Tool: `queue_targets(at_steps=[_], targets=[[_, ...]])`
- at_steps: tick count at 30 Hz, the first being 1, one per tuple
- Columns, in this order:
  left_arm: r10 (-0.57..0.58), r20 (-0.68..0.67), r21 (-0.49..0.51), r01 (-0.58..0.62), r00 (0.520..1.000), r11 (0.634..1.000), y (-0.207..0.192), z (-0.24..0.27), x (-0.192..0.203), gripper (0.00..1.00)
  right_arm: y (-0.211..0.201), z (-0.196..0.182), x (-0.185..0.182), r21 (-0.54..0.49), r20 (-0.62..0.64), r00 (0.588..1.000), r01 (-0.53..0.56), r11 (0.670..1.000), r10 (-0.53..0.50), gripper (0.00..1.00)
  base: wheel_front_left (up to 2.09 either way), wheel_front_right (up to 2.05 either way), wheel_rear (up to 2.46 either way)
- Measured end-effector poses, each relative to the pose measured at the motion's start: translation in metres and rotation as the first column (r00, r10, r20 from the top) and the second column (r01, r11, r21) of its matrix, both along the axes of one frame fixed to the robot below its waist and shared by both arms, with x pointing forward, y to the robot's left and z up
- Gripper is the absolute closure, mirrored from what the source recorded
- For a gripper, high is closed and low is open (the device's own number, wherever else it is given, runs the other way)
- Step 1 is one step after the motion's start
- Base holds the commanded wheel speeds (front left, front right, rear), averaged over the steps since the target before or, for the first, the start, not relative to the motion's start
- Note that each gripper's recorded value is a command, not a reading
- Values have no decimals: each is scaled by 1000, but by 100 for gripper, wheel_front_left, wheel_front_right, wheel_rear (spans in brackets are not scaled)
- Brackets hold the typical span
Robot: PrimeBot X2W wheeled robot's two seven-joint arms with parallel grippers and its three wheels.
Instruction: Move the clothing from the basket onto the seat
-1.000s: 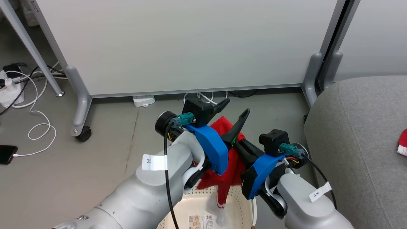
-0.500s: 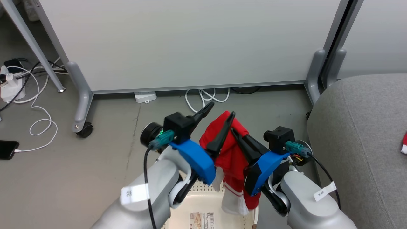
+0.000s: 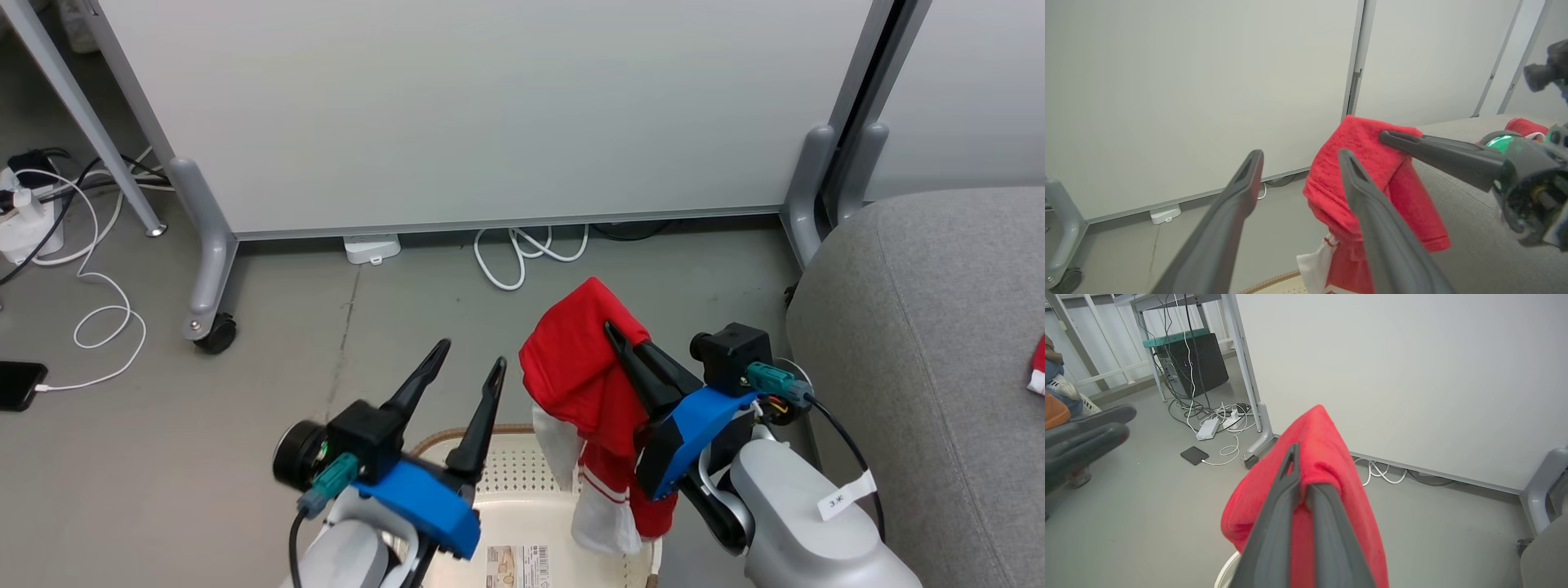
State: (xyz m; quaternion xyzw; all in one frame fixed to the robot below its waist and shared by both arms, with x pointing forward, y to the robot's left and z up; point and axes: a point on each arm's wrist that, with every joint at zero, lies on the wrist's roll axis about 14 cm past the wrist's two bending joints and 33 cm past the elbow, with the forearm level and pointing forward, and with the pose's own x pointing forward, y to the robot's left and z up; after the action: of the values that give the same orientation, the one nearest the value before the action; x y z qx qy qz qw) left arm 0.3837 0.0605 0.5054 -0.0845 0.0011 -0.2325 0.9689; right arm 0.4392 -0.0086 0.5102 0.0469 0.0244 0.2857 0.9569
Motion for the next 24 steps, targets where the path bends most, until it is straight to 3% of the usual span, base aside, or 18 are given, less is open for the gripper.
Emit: queue_targets(at_steps=[10,24], targets=[[82,-11,11,-82,997,997,27,-13,-18,0,-6,1,-2,6,4,1000,17,1000,-17,100,0,0,0],[90,-20,18,-89,996,996,26,-19,-22,0,-13,2,-6,8,10,999,35,999,-35,100,0,0,0]])
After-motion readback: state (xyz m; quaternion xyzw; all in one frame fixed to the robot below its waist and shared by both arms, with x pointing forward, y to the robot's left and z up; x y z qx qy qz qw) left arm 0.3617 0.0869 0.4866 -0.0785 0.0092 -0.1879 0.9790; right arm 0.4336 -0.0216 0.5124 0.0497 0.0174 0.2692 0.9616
